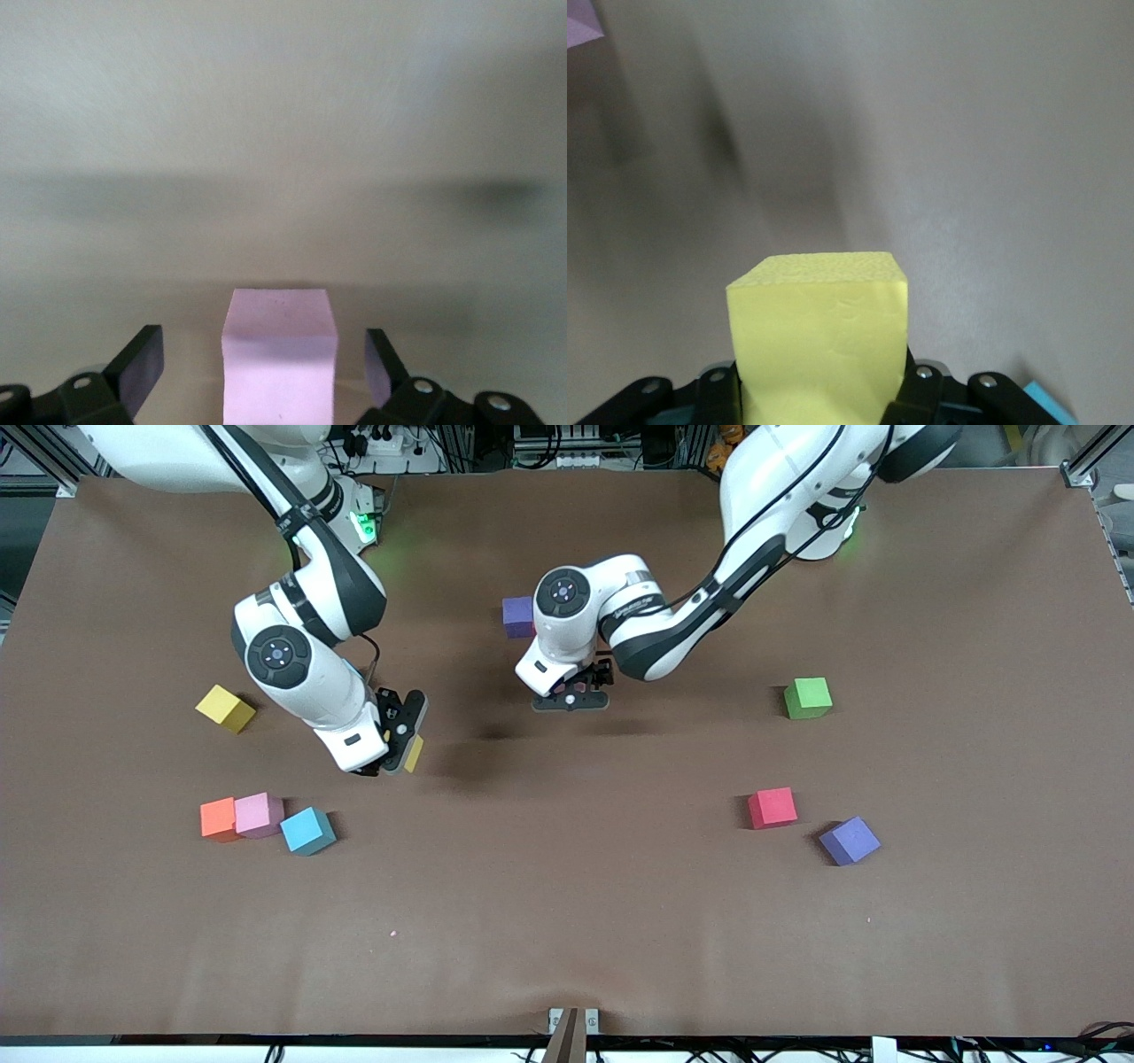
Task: Form number 2 with 11 blocks
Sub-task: 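Place the yellow cube at the group while the left gripper reaches red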
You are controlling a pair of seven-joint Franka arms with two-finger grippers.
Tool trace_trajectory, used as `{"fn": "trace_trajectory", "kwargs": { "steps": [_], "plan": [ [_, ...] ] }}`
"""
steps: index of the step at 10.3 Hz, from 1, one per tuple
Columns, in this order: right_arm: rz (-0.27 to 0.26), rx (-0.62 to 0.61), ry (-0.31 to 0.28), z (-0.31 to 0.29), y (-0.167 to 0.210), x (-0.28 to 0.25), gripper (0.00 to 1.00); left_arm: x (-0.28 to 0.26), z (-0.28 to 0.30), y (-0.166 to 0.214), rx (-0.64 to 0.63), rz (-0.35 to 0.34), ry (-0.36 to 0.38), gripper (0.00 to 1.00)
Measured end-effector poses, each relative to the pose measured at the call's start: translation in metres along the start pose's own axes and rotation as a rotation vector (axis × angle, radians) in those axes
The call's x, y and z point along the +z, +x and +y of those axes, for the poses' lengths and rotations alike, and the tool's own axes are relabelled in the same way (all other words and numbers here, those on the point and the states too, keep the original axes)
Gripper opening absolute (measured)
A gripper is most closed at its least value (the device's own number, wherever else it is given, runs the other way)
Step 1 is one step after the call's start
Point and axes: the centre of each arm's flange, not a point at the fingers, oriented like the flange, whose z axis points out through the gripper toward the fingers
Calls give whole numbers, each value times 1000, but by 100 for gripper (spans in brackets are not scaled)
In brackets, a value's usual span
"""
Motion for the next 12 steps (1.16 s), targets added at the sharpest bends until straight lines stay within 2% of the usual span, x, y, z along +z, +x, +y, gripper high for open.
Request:
{"fn": "trace_trajectory", "kwargs": {
  "steps": [3, 5, 8, 10, 12],
  "plan": [
    [-13, -57, 25, -22, 18, 15, 55, -48, -25, 28, -86, 31, 10, 100],
    [-18, -95, 44, -44, 40, 25, 55, -66, -79, 84, -255, 48, 12, 100],
    [-8, -125, 69, -91, 79, 52, 55, -76, -196, 170, -473, 43, 26, 100],
    [-15, -156, 98, -123, 100, 73, 55, -52, -244, 182, -537, -1, 67, 100],
    [1, -192, 79, -153, 124, 97, 55, -26, -278, 181, -577, -42, 97, 100]
  ]
}}
